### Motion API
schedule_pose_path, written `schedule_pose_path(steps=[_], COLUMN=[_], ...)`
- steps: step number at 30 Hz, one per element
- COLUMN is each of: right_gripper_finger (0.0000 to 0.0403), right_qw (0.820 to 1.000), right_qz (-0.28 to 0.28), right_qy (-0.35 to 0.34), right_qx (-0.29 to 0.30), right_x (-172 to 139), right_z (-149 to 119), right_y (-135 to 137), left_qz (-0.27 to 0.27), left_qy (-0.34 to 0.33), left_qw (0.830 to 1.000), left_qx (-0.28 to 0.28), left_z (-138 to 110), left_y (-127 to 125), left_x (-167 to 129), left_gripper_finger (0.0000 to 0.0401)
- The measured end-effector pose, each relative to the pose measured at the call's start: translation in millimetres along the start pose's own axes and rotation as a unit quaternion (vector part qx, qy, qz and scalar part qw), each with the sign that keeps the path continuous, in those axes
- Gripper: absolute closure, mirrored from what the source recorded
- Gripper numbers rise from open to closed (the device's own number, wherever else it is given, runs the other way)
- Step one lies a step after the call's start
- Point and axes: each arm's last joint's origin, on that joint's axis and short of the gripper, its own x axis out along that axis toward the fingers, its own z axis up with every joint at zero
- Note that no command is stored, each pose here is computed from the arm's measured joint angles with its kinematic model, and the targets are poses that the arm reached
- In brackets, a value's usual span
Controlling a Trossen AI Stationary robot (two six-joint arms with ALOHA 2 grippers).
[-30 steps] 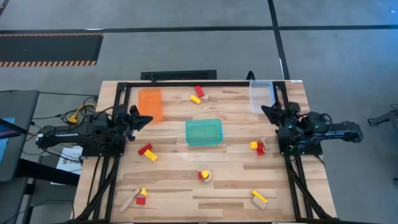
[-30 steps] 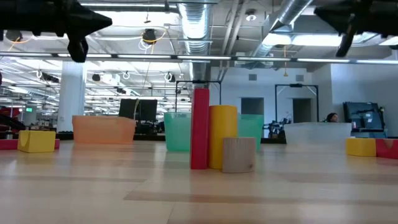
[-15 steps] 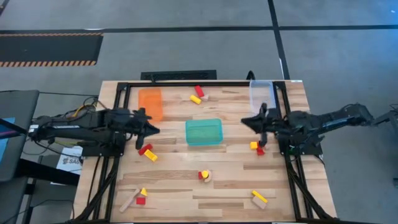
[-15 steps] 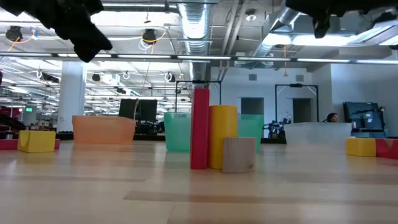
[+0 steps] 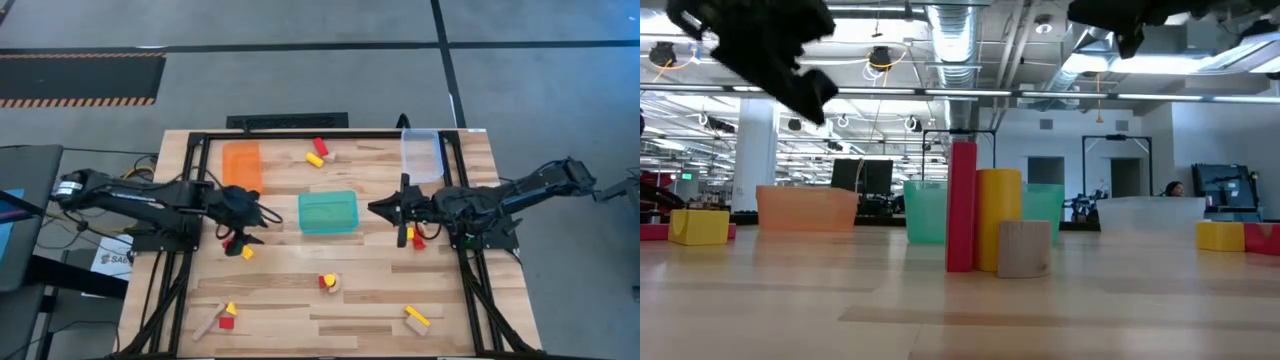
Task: Sort & place blocks by color
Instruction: Put the yellow block into the orange bin
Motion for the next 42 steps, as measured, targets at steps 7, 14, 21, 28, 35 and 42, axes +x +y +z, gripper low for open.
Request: schedule_pose_path(steps=[7, 14, 21, 28, 35, 42], right_gripper_finger=[0.0276, 0.0226, 0.021, 0.0217, 0.0227, 0.0233], right_qw=[1.0, 0.999, 0.999, 0.999, 0.999, 0.998], right_qz=[-0.012, -0.031, -0.033, -0.027, -0.02, -0.021], right_qy=[0.003, 0.028, 0.029, 0.035, 0.042, 0.051], right_qx=[-0.002, -0.01, -0.01, -0.007, -0.006, 0.0], right_x=[3, 5, 5, 5, 5, 4], right_z=[1, -4, -4, -5, -6, -8], right_y=[-4, -10, -11, -11, -10, -11], left_qz=[-0.036, -0.067, -0.039, -0.034, -0.014, -0.016], left_qy=[0.114, 0.127, 0.181, 0.258, 0.281, 0.283], left_qw=[0.993, 0.984, 0.975, 0.958, 0.949, 0.948], left_qx=[-0.004, 0.102, 0.125, 0.123, 0.139, 0.146], left_z=[-17, -20, -25, -35, -39, -40], left_y=[-3, -26, -31, -28, -25, -27], left_x=[13, 15, 36, 66, 79, 81], left_gripper_finger=[0.0128, 0.0126, 0.0126, 0.0126, 0.0126, 0.013])
